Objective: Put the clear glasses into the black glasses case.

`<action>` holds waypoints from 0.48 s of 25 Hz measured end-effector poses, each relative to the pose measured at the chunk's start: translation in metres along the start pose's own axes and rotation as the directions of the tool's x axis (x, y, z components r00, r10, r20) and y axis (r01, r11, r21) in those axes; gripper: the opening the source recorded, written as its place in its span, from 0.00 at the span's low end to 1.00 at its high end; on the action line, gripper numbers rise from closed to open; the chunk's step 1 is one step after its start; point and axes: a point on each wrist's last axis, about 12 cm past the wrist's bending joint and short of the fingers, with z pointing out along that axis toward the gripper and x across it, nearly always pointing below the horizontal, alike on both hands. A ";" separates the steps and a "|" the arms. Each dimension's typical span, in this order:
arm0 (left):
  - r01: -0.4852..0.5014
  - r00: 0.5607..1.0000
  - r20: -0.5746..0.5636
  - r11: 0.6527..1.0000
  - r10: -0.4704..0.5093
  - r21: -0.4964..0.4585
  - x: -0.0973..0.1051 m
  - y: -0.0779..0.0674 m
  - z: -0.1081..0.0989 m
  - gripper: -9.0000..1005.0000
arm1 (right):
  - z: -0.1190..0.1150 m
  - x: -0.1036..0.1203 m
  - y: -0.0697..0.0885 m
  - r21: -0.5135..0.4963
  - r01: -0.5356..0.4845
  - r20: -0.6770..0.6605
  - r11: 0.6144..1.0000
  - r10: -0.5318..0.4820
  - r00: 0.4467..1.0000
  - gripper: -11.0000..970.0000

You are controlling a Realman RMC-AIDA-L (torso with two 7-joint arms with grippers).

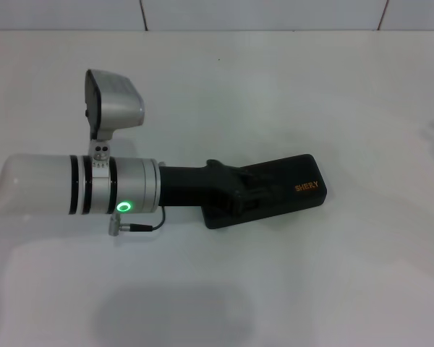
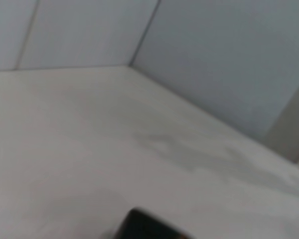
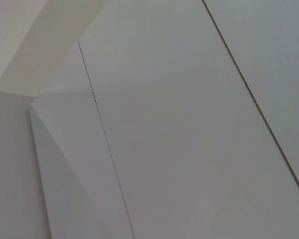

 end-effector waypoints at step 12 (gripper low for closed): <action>-0.162 0.978 0.170 0.950 0.120 0.265 -0.041 -0.026 -0.044 0.30 | 0.031 0.029 0.008 -0.204 -0.021 -0.319 0.979 -0.046 0.947 0.21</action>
